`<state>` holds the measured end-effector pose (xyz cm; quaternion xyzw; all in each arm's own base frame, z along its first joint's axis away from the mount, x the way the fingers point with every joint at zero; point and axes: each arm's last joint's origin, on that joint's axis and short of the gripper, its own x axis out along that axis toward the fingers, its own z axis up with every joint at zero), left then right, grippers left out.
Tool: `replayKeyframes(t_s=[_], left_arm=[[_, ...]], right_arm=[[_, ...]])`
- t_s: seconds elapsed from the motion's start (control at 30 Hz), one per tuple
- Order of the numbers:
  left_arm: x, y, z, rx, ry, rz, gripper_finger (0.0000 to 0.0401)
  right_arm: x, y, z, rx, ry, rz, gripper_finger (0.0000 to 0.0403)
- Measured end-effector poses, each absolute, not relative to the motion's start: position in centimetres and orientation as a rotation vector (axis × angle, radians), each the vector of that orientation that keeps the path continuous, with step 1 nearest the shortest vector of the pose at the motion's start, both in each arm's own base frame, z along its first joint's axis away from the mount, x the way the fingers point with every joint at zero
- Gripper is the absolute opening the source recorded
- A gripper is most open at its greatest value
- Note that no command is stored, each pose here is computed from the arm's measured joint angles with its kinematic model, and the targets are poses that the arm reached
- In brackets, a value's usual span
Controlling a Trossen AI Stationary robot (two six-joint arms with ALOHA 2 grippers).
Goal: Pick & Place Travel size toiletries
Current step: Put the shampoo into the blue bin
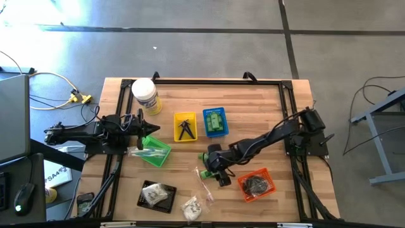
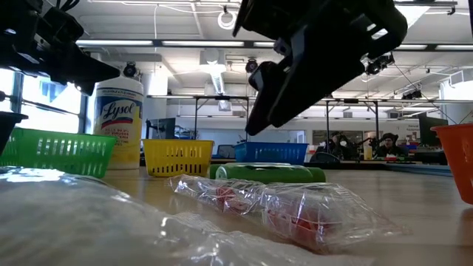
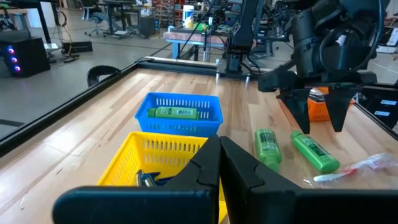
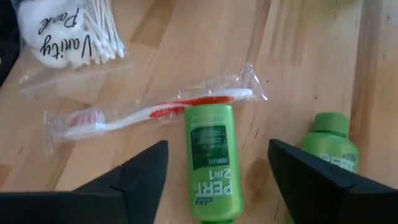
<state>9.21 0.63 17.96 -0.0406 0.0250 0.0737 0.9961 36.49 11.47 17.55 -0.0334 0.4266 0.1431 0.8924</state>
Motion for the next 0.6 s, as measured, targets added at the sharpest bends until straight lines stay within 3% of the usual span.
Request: replayKeyframes(t_s=[0.2,0.6], left_arm=[[9.2,0.6,17.9,-0.081,0.052,0.147,0.0],[9.2,0.6,17.9,-0.082,0.055,0.142,0.0]], right_arm=[[37.0,11.7,15.9,-0.056,0.911,0.311,0.0294],[37.3,12.0,12.4,-0.086,0.991,0.297,0.0267]])
